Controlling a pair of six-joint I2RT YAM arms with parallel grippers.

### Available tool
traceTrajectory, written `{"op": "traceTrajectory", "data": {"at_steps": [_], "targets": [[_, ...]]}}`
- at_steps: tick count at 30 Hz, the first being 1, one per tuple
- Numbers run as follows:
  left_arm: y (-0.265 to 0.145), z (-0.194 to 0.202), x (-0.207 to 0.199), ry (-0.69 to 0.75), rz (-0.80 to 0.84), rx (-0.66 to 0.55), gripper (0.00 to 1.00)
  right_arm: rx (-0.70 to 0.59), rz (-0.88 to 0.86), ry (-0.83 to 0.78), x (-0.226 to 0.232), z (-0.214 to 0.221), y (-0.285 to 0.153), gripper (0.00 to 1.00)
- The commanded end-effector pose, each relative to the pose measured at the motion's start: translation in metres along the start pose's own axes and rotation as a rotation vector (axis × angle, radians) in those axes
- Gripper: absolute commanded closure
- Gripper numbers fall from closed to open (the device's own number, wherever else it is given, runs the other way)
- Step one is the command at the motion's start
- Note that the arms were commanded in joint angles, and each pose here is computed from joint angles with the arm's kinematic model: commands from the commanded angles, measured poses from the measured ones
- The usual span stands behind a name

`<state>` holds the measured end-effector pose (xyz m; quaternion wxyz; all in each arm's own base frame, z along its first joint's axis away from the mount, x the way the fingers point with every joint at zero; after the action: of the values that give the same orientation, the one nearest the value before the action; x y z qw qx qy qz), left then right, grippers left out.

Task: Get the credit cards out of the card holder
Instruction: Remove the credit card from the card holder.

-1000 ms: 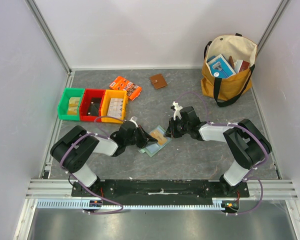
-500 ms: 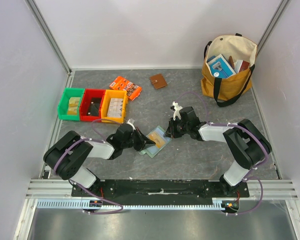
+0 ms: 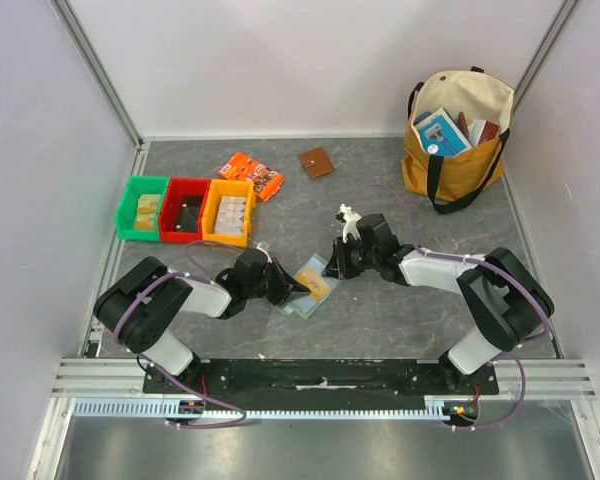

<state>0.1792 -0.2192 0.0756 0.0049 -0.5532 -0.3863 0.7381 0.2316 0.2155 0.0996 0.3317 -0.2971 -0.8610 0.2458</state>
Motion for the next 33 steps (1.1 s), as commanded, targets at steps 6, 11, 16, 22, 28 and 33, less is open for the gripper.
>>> {"op": "traceTrajectory", "data": {"at_steps": [6,11,16,22,28,33], "targets": [[0.0,0.003,-0.002,0.011,0.0,0.025,0.98,-0.025,-0.06,0.007,0.006,-0.004,0.01,0.8],[-0.004,0.004,-0.001,0.008,0.001,0.021,0.98,0.026,-0.015,0.05,-0.005,0.015,0.018,0.81],[-0.008,0.006,0.004,-0.002,-0.008,0.023,0.98,0.073,0.048,0.083,-0.015,0.028,0.019,0.82],[-0.014,0.009,0.014,-0.015,-0.022,0.014,0.98,0.104,0.07,0.1,-0.02,0.036,0.02,0.82],[-0.011,0.006,0.012,-0.018,-0.012,-0.004,0.79,0.114,0.053,0.097,-0.019,0.037,0.02,0.82],[-0.008,0.003,0.012,-0.034,-0.021,-0.037,0.68,0.117,0.05,0.095,-0.019,0.038,0.02,0.82]]}}
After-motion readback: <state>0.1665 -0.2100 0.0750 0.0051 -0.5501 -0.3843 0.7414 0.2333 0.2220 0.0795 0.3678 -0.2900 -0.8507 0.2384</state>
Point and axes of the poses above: each gripper's point midway between its finger pads, its own y axis out along the fingers, its own x axis along the line the jaws close on, z = x × y, the point moved 9 cm from there along -y, back along the fingers, and after that the axes turned 10 degrees about -y, right-handed, at the moved point
